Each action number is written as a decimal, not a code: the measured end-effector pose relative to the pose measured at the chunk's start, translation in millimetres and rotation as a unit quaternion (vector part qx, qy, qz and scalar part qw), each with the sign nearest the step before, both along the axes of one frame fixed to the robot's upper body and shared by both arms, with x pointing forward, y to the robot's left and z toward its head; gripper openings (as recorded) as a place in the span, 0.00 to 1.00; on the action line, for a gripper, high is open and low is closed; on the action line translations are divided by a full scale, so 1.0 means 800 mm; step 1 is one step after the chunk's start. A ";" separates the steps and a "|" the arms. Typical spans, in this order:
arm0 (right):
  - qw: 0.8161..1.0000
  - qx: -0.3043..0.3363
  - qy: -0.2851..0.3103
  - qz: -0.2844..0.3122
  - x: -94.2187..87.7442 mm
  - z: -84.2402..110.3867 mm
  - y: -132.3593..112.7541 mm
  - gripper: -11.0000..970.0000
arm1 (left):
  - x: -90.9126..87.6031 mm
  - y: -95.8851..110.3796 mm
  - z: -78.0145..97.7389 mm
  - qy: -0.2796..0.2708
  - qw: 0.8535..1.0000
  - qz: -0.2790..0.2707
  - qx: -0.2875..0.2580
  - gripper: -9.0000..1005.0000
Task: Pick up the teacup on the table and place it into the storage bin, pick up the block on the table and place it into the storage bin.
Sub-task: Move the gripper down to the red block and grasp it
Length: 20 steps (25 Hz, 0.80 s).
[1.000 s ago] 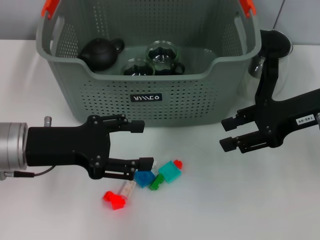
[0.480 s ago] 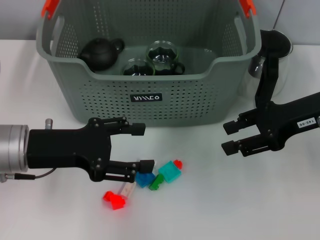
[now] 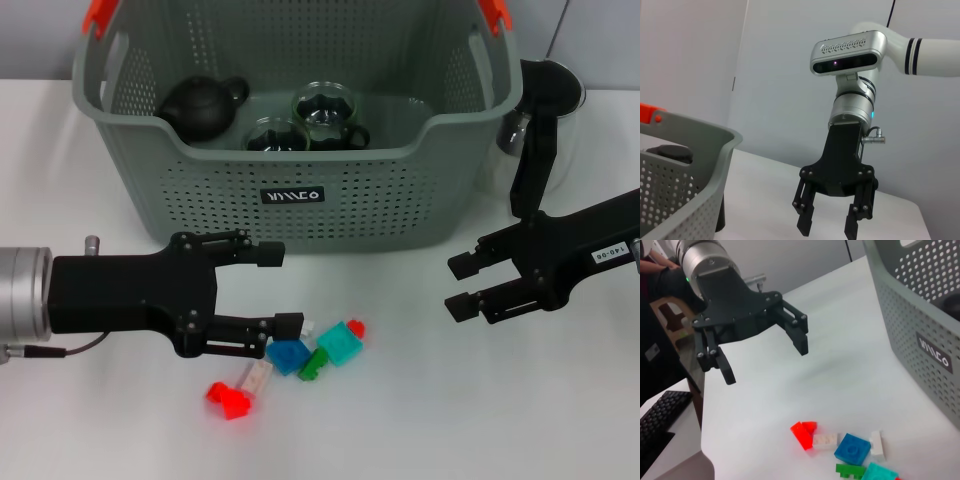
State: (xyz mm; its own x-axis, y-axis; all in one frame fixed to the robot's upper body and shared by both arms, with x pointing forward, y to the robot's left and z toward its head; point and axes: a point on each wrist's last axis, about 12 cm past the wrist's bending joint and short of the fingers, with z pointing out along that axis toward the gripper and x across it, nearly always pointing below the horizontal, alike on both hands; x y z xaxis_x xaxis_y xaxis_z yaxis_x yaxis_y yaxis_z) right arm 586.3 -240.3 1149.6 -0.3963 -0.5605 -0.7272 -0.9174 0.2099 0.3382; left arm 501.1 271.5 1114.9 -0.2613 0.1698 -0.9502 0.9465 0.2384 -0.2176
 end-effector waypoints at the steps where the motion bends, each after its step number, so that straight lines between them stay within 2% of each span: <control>1: 1.000 -0.001 0.000 0.001 0.000 0.000 0.001 0.67 | 0.000 0.001 0.001 -0.001 1.000 0.000 0.001 0.85; 12: 1.000 -0.018 -0.001 0.019 0.008 0.007 0.022 0.67 | 0.001 0.005 0.004 -0.022 1.000 -0.008 0.012 0.85; 20: 0.998 -0.051 -0.003 0.035 0.015 0.008 0.042 0.67 | -0.006 0.016 0.004 -0.015 1.000 -0.018 0.019 0.85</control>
